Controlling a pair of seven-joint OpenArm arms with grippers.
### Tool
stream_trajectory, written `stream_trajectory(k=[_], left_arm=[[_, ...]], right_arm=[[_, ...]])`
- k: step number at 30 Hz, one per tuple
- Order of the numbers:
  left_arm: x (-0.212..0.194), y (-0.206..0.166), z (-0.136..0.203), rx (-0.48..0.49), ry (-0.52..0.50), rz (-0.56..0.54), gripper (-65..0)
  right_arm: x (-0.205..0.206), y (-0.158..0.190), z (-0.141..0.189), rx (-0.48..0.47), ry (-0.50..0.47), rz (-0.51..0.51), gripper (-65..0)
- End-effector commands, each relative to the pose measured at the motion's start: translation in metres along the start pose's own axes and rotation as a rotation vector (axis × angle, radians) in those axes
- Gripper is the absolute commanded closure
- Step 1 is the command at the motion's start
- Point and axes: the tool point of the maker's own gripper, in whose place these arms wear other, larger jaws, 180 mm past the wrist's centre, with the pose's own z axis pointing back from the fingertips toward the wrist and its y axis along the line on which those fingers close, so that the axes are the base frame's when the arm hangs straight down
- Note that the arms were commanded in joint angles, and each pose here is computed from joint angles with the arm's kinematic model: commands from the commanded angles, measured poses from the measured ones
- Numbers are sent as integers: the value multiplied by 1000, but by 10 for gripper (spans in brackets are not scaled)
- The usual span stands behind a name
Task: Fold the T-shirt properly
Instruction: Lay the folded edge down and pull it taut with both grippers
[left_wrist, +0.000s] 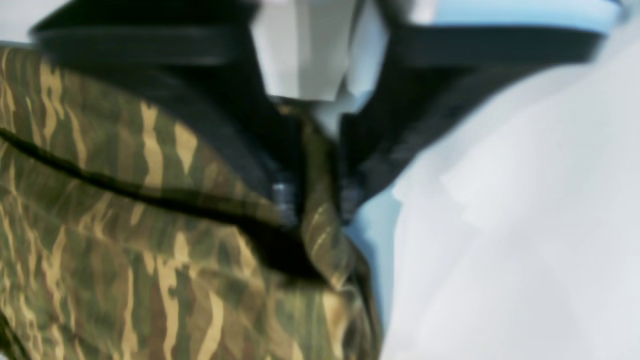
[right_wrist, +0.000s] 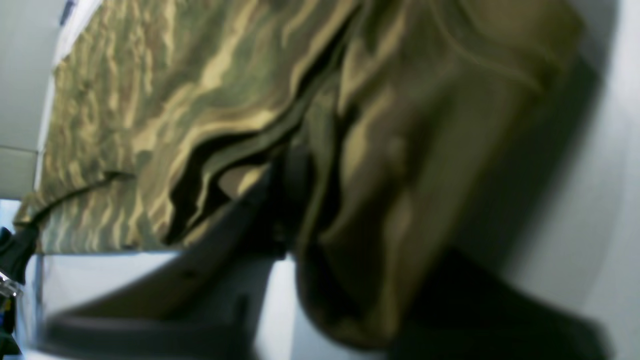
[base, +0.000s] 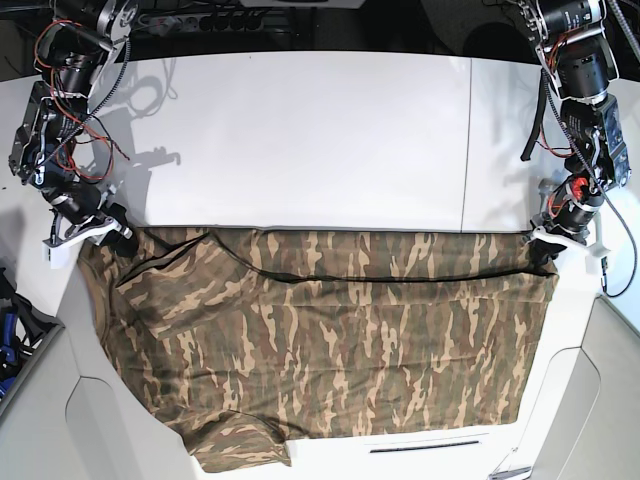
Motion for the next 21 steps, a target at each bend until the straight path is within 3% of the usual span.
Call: stream_trajectory(k=[1,2,6,15,21], left_arm=[[26,-6,-1,-25,-57,-18,-27],[27,-10,-1,-46,-57,-28,0],[29,-25,0,-119,-49,-70,0],[38,-30,21,-129,-44,-127,0],[20,-28,43,-126,-16,-186,0]], right_arm=[[17,3,2,11,-37,20,0],[17,3,2,11,-37,20,0],[18,3,3,15,-38,27,0],[15,2,17,13,27,65,0],[7,2,36,19,29,83,0]])
